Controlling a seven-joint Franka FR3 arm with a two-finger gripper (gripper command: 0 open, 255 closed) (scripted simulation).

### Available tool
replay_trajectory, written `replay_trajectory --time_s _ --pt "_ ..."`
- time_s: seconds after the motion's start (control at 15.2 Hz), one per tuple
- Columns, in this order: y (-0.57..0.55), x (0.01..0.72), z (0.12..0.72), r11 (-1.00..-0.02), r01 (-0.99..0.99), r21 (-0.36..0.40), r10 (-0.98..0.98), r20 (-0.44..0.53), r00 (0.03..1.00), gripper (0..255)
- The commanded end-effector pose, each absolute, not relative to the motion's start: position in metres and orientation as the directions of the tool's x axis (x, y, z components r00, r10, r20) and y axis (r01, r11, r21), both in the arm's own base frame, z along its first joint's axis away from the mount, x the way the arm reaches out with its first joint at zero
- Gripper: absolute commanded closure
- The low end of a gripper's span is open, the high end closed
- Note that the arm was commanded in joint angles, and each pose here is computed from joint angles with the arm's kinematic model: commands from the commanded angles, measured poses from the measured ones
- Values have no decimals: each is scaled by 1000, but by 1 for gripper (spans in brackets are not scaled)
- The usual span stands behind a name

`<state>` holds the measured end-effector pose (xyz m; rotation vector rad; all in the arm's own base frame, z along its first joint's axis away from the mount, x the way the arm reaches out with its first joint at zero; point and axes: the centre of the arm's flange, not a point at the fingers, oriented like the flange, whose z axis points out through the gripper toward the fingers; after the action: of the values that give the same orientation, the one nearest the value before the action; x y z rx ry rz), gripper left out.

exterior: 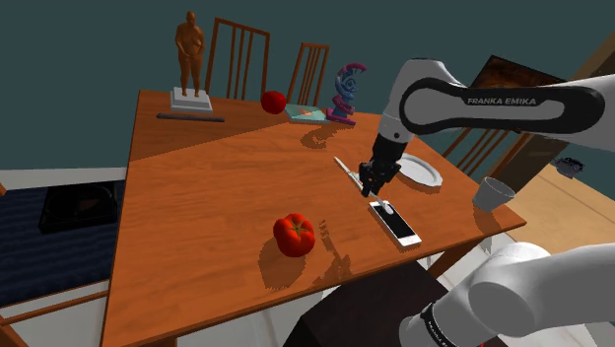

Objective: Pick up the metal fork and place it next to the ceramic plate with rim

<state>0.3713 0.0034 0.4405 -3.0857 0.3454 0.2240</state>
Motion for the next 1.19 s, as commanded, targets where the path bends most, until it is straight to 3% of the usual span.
replay_trajectory --time_s 0.0,1.12 --pt "-18 383 441 -975 -221 -12 -217 -145 965 255" --pt "-206 507 443 -975 -221 -12 -217 -145 965 255"
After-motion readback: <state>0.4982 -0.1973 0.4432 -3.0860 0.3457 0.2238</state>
